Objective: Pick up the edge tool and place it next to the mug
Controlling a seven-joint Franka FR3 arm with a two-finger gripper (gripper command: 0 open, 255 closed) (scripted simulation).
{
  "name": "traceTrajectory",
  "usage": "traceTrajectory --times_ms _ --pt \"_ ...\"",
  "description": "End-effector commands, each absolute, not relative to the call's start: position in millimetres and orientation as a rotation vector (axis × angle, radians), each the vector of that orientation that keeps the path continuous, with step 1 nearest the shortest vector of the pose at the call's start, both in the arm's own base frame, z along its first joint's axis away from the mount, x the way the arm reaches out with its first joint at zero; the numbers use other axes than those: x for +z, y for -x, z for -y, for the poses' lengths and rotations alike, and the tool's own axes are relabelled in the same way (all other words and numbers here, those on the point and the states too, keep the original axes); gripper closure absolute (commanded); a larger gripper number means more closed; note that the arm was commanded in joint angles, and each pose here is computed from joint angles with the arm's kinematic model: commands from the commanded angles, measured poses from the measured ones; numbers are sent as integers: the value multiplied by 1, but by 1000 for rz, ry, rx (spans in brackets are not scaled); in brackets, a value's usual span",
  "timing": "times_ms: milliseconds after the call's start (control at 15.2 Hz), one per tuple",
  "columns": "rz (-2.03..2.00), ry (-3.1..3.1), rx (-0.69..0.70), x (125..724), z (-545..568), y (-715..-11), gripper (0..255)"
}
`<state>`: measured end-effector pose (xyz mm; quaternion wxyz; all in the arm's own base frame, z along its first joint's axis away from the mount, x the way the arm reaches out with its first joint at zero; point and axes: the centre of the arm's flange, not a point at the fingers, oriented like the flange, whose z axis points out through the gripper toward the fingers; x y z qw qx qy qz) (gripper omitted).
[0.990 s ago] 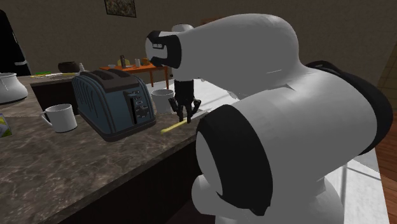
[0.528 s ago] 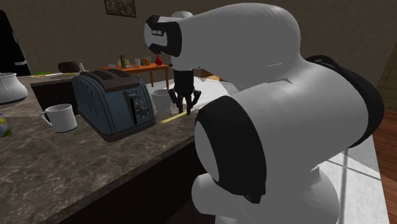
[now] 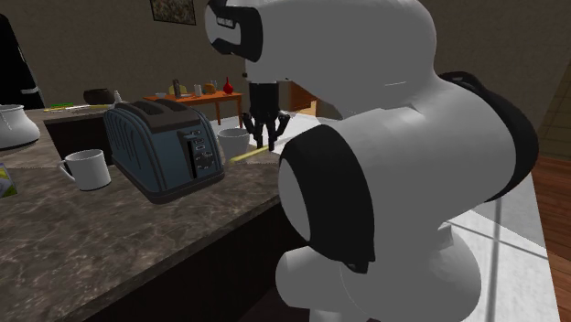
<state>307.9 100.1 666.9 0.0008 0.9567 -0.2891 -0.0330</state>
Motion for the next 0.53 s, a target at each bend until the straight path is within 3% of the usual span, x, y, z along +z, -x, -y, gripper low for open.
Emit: traceTrajectory --times_ms 0,462 --pt "908 -3004 -104 677 -101 -309 255" --pt "908 -3004 -104 713 -101 -309 255"
